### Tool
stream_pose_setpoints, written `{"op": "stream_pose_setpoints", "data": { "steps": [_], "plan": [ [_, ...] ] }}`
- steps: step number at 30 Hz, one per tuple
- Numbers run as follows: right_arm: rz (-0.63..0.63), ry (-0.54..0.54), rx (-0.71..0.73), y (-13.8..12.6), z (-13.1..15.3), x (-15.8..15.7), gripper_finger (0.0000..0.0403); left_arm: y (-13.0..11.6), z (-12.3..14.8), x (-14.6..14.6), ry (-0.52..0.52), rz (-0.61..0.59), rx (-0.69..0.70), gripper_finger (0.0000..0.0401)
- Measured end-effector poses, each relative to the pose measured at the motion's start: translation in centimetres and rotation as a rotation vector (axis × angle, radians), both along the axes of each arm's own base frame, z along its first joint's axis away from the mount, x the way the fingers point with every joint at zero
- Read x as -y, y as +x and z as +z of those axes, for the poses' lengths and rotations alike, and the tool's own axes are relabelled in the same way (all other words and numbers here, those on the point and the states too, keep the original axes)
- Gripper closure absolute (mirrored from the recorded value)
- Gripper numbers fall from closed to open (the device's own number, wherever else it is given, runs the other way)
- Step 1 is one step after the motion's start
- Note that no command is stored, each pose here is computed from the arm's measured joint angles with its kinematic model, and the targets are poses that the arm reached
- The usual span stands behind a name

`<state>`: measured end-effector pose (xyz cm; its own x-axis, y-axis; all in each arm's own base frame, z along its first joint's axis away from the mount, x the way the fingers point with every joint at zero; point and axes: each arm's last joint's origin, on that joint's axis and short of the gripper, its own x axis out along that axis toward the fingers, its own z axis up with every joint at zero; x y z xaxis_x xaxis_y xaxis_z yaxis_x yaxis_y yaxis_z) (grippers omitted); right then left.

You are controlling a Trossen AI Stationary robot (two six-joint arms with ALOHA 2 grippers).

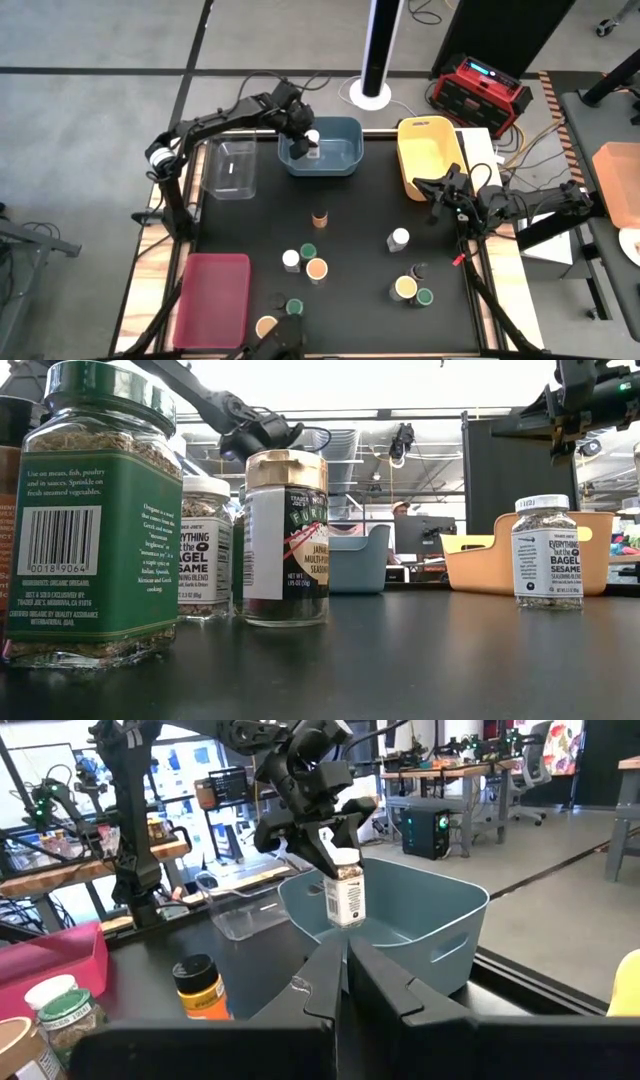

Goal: Sort spices by type
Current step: Put the top white seasoning bottle into the blue bin

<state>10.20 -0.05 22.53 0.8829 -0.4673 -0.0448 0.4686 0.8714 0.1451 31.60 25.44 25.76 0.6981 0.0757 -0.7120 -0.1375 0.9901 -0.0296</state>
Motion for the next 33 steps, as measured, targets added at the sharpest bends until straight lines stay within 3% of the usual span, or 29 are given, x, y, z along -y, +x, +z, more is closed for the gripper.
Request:
{"op": "stream_pose_setpoints", "data": {
  "steps": [8, 18, 28, 33],
  "plan": [
    [0.0, -0.002, -0.007, 0.0, -0.2, 0.0, 0.039, -0.1, -0.8, 1.1, -0.024, -0.019, -0.03, 0.0215],
    [0.0, -0.005, -0.011, 0.0, -0.2, 0.0, 0.039, -1.8, -0.5, 2.6, 0.057, 0.016, 0.061, 0.0215],
    [0.001, -0.021, -0.013, 0.0, -0.2, 0.0, 0.039, -1.6, -1.8, 2.5, 0.052, 0.024, 0.021, 0.0211],
    [0.002, -0.039, -0.02, 0.0, -0.2, 0.0, 0.039, -1.7, -1.8, 2.2, 0.119, 0.05, -0.018, 0.021]
  ]
}}
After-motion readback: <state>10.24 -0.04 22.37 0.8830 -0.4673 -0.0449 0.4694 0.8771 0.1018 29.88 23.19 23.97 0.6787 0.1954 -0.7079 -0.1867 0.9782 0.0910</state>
